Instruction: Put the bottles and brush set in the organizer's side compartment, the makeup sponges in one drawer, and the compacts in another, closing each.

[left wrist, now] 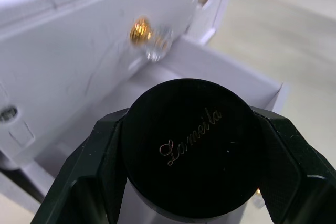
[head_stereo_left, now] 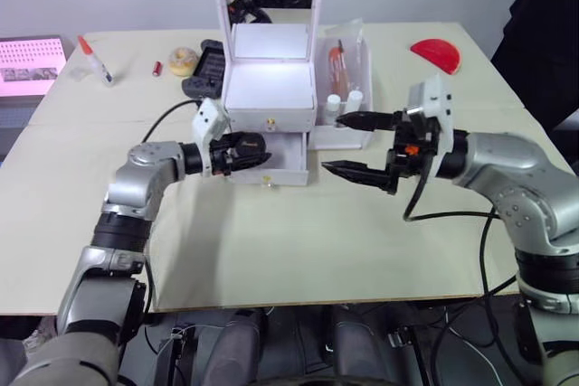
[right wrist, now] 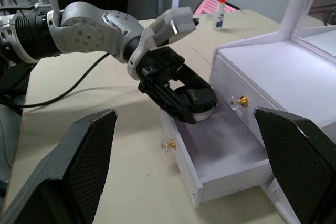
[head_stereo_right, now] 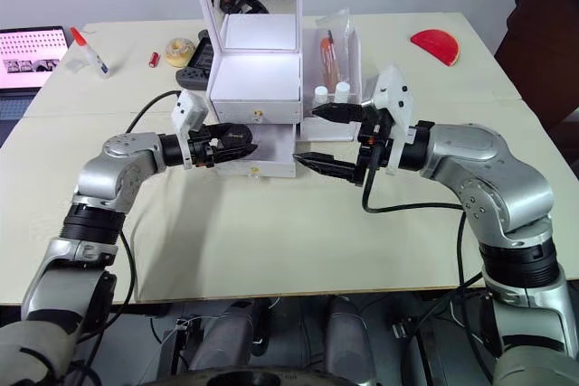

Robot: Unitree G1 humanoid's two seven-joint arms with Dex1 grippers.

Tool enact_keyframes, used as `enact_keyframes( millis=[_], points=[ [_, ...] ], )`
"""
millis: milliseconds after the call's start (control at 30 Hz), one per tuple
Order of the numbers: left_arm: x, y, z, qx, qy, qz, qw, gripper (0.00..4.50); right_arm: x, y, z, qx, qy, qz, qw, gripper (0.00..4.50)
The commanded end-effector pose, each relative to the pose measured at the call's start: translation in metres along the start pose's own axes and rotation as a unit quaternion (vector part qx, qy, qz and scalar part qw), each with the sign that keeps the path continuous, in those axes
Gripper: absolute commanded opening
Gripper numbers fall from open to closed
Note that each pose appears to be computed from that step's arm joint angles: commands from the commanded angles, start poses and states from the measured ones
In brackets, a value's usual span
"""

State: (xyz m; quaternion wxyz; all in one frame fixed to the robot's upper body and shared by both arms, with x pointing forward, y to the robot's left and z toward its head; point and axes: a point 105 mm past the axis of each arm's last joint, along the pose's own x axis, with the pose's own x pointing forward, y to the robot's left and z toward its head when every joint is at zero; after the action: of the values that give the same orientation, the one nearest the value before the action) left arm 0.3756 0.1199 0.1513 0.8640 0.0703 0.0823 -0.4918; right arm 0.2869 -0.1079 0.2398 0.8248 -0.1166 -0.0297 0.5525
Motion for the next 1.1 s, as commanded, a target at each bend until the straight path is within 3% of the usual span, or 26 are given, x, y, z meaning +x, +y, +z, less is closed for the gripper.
enact_keyframes(
  millis=[33, 367, 400, 467, 733, 933, 1100],
  points=[
    [-0.001, 0.003, 0.008, 0.028, -0.002, 0.002, 1.000, 2.71, -0.003, 0.004, 0.014, -0.020, -0.020, -0.003, 1.000, 4.50],
    [-0.002, 0.004, 0.003, 0.027, 0.008, 0.003, 1.000, 2.71, -0.005, 0.005, 0.015, -0.019, -0.020, -0.012, 1.000, 4.50],
    [-0.002, 0.004, 0.003, 0.027, 0.008, 0.003, 1.000, 3.79, -0.005, 0.005, 0.015, -0.019, -0.020, -0.013, 1.000, 4.50],
    [-0.002, 0.004, 0.004, 0.024, 0.005, 0.004, 1.000, 4.48, -0.005, 0.005, 0.015, -0.019, -0.019, -0.014, 1.000, 4.50],
    [-0.010, 0.007, 0.021, 0.019, -0.011, 0.008, 1.000, 4.48, -0.007, 0.000, 0.014, -0.018, -0.018, -0.023, 0.999, 4.50],
    [-0.063, -0.001, 0.040, 0.016, -0.037, 0.002, 0.999, 4.48, -0.037, -0.013, 0.002, -0.013, 0.014, -0.088, 0.996, 4.50],
    [-0.133, 0.006, 0.040, 0.025, -0.020, 0.077, 0.997, 4.48, -0.089, -0.022, -0.023, 0.010, 0.055, -0.171, 0.984, 4.50]
  ],
)
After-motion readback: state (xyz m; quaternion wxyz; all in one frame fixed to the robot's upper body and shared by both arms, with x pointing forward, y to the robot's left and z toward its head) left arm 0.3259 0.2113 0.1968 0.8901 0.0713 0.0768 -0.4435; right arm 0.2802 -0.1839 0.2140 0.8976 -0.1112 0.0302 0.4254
